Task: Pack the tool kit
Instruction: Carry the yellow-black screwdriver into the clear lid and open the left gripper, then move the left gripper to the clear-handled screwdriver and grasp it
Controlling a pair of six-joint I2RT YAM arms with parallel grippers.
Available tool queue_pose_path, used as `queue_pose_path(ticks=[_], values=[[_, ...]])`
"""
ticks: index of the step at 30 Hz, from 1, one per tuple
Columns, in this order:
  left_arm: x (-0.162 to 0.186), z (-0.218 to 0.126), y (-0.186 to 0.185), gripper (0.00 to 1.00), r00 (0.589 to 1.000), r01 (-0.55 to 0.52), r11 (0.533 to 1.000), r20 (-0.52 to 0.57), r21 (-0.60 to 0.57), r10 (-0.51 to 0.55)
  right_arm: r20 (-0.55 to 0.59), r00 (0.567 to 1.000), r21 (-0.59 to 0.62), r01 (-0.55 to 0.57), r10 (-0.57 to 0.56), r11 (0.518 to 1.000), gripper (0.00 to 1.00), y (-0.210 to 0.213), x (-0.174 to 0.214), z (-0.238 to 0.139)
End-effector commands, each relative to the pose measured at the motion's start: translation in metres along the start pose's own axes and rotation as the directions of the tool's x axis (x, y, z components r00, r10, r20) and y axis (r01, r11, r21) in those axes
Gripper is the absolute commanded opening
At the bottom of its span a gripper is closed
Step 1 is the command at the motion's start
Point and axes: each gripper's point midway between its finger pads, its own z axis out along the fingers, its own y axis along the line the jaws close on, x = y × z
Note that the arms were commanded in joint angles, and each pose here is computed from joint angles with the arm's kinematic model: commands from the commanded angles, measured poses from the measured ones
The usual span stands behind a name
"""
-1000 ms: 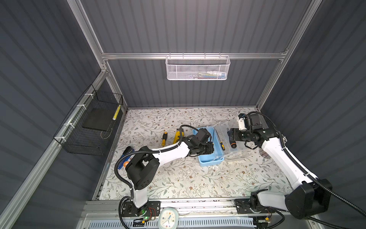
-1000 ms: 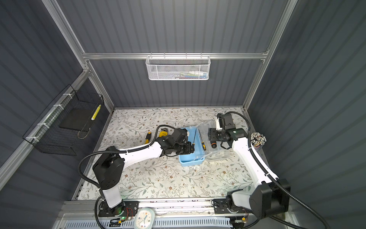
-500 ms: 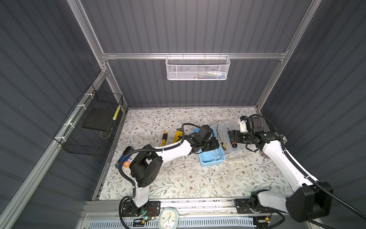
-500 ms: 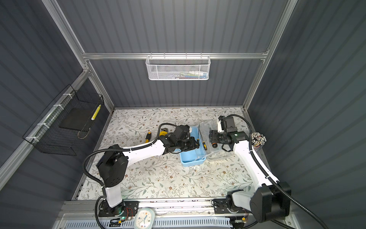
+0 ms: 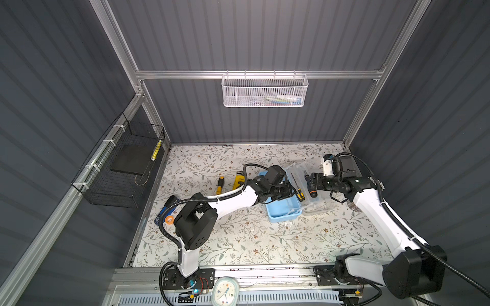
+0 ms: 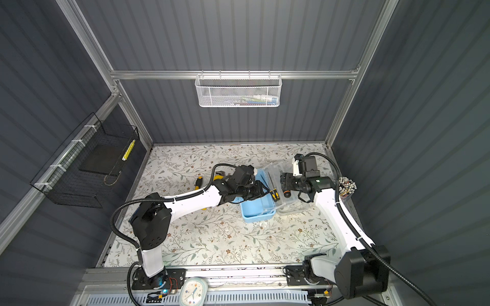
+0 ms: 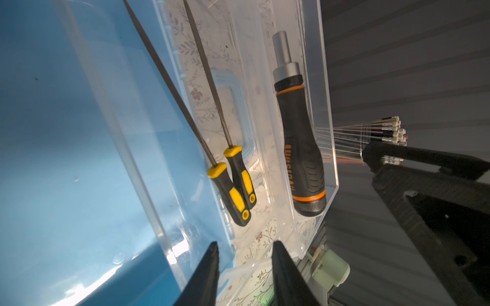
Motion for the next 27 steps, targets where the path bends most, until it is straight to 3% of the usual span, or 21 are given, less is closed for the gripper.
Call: queue_pose_path(ticks=[1,4,7,10,14,17,20,27], values=[[-0.003,-0.015,-0.009,0.40,0.999,-0.038,0.999,0.017,-0.014,0.039,-0.002,1.000,-0.010,-0.013,0.013,1.000,0.74,0.001,0.002,-0.002],[-0.011,-0.034,-0.002,0.51,0.994,-0.087,0.993,0.059,-0.082,0.092,-0.005,1.000,-0.004,-0.014,0.014,1.000,0.74,0.000,0.003,-0.001],[-0.015,-0.056,0.041,0.58,0.993,-0.068,0.978,0.083,-0.199,0.086,-0.007,1.000,-0.004,-0.010,0.010,1.000,0.74,-0.001,0.004,-0.003],[-0.020,-0.085,0.089,0.57,0.991,-0.022,0.951,0.118,-0.308,0.060,0.005,1.000,-0.004,-0.006,0.006,1.000,0.74,-0.001,0.004,-0.005],[-0.021,-0.124,0.146,0.60,0.987,0.005,0.883,0.143,-0.469,0.070,0.013,1.000,-0.017,0.001,0.000,1.000,0.75,0.002,0.002,-0.007],[-0.022,-0.145,0.182,0.62,0.983,-0.022,0.799,0.132,-0.601,0.126,0.016,1.000,-0.027,-0.002,0.002,1.000,0.75,0.004,0.001,-0.009],[-0.025,-0.148,0.206,0.62,0.984,-0.065,0.746,0.080,-0.663,0.158,0.014,1.000,-0.034,-0.005,0.006,0.999,0.75,0.005,0.002,-0.008],[-0.038,-0.123,0.236,0.55,0.985,-0.141,0.713,-0.025,-0.687,0.171,0.012,1.000,-0.021,-0.006,0.006,1.000,0.75,0.002,0.006,-0.010]])
